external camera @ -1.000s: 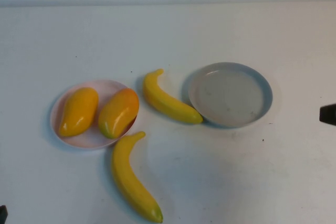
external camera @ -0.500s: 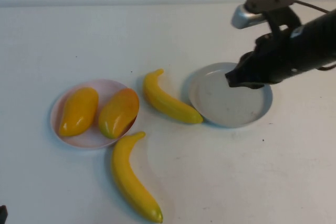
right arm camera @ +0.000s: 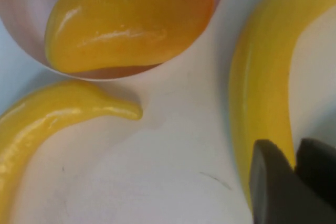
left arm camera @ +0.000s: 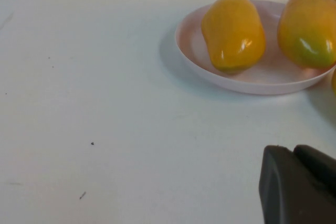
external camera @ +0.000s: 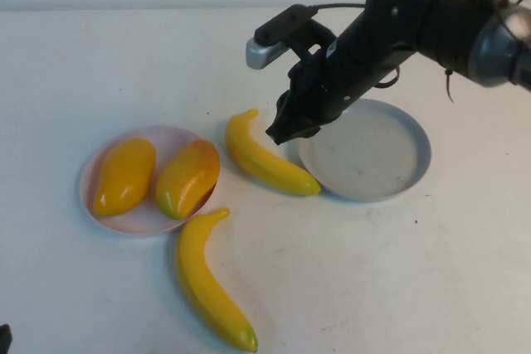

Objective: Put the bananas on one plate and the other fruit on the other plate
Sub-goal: Put another type of fruit in the right plate

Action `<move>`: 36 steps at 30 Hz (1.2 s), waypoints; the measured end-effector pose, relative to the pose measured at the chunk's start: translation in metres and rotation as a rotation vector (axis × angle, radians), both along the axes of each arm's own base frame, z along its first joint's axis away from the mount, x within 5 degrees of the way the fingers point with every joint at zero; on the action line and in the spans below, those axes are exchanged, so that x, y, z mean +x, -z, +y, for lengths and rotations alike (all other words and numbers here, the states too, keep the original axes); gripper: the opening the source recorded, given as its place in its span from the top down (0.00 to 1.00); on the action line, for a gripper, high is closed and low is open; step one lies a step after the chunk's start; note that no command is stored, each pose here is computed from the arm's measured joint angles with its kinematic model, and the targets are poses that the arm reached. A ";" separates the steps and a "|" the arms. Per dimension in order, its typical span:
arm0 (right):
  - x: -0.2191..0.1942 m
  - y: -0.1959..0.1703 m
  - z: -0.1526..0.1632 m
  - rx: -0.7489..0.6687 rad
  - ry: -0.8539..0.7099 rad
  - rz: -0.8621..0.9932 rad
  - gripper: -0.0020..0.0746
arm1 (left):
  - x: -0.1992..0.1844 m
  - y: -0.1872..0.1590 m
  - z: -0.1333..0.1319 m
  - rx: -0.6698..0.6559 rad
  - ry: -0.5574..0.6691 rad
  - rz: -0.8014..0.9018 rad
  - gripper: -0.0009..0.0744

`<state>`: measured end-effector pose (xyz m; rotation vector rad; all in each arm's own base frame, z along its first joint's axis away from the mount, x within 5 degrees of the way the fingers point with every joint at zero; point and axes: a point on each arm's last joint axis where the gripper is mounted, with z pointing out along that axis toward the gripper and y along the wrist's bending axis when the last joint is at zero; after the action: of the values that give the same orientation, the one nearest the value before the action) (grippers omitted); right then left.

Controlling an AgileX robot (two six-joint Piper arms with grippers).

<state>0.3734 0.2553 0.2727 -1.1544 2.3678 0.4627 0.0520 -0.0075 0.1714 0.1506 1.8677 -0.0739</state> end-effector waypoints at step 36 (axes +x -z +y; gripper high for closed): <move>0.041 0.099 0.037 -0.079 -0.099 -0.044 0.46 | 0.000 0.000 0.000 0.000 0.000 0.000 0.99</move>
<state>0.4148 0.2920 0.1736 -1.3091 2.3175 0.3751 0.0520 -0.0075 0.1714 0.1506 1.8677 -0.0739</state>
